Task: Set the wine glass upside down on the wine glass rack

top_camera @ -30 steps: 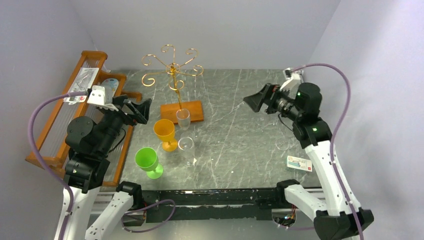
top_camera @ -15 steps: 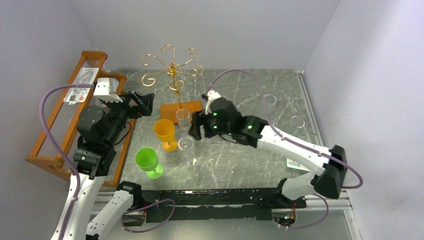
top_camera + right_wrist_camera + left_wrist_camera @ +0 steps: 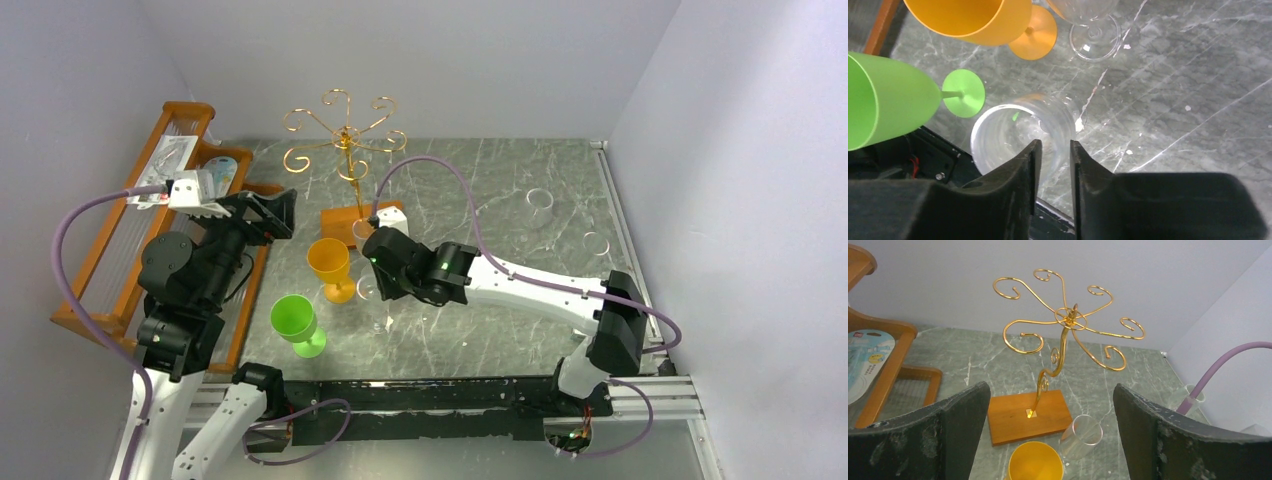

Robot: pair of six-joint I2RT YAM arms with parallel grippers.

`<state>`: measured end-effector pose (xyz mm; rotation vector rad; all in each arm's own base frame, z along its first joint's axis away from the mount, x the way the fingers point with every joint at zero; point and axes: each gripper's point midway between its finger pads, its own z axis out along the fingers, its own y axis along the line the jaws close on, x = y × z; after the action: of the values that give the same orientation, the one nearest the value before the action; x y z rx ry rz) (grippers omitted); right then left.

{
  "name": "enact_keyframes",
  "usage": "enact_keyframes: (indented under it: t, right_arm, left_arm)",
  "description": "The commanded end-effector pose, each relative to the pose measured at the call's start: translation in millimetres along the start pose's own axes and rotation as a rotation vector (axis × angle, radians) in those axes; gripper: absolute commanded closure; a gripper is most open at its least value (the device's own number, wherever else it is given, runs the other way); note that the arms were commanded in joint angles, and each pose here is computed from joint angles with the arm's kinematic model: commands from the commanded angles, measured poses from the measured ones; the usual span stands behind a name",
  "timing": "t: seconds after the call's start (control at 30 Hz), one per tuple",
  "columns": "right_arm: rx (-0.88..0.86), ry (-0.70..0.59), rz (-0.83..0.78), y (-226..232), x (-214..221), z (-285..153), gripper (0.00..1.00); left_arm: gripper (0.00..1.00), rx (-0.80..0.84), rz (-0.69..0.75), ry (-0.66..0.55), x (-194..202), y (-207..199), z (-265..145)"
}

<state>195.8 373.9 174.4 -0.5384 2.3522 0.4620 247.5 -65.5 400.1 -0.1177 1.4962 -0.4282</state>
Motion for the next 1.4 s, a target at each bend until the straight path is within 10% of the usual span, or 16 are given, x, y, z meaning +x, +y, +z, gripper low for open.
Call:
enact_keyframes:
  t: [0.0,0.23,0.57,1.37]
  right_arm:
    - [0.047,0.012,-0.010,-2,-1,-1,0.74]
    - [0.089,0.030,-0.054,-7,2,-3,1.00]
    - [0.110,-0.053,-0.047,-25,-11,-32,1.00]
    - [0.076,-0.937,0.280,-132,-113,-249,1.00]
  left_arm:
    - [0.03,-0.020,-0.021,0.010,4,4,1]
    - [0.03,-0.047,-0.079,0.089,14,4,3]
    - [0.03,-0.128,-0.315,0.295,53,2,-22]
    - [0.03,0.316,-0.902,0.556,65,-104,-3]
